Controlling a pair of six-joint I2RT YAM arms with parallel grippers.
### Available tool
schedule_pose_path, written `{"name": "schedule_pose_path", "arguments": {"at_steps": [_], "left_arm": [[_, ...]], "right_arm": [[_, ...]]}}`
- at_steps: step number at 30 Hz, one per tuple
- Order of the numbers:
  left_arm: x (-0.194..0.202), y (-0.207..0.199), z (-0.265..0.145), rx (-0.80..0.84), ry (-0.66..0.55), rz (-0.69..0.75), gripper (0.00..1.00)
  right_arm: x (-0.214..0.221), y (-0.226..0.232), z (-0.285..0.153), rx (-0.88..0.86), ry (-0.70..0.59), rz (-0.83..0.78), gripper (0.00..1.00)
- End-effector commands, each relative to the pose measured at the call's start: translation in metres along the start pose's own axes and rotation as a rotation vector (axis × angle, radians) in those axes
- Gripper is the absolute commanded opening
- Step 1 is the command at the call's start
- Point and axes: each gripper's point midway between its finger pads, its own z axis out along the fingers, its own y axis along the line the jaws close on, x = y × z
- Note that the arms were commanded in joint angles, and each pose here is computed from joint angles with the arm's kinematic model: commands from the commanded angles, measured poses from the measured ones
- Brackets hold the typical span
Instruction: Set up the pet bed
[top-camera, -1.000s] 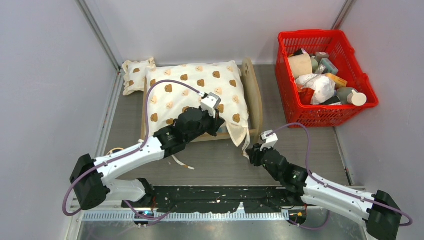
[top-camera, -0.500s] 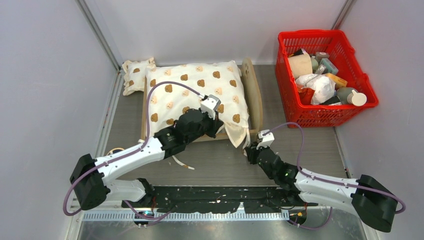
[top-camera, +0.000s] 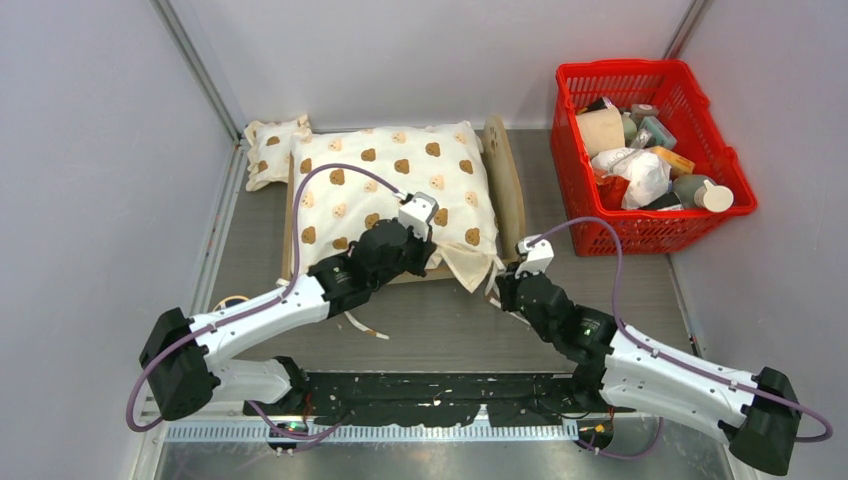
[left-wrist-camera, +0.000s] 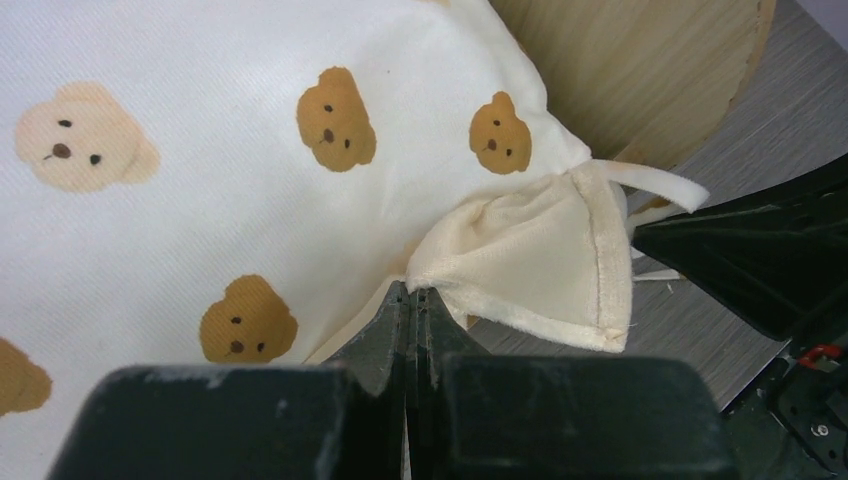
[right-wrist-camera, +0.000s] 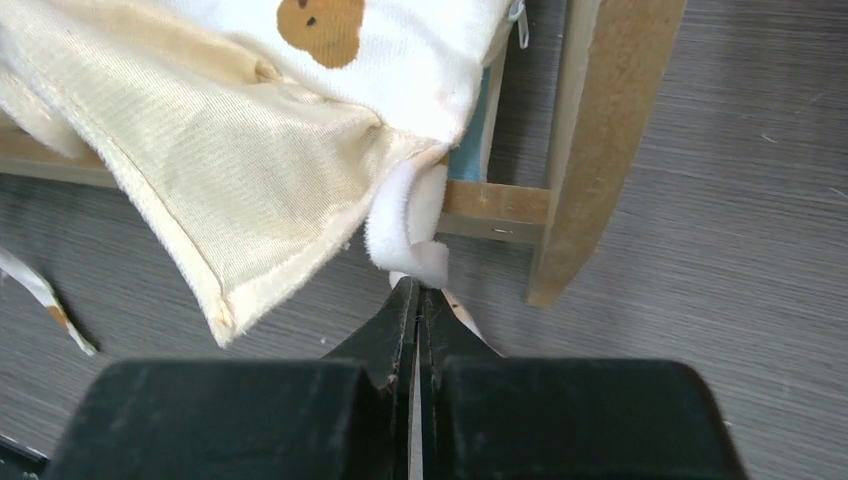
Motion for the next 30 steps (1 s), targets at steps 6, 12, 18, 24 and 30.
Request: {"name": "schedule_pose_path", "arguments": {"at_steps": [6, 12, 18, 24, 30], "left_arm": [[-0.015, 0.021, -0.002, -0.105, -0.014, 0.017, 0.0], [-0.019, 0.03, -0.006, -0.141, -0.028, -0.013, 0.0], [-0.026, 0.034, -0.01, -0.158, -0.031, -0.02, 0.0], [-0.029, 0.033, -0.011, -0.155, -0.034, -0.024, 0.0], [-0.03, 0.033, -0.012, -0.157, -0.034, -0.024, 0.0]], "right_arm": [[-0.093, 0.011, -0.027, -0.002, -0.075, -0.311, 0.05], [-0.134, 0.026, -0.02, 0.002, -0.095, -0.532, 0.05], [-0.166, 0.033, -0.011, 0.044, -0.116, -0.703, 0.05], [-0.195, 0.038, -0.009, 0.066, -0.162, -0.796, 0.05], [-0.201, 0.041, -0.013, 0.043, -0.213, -0.818, 0.05]]}}
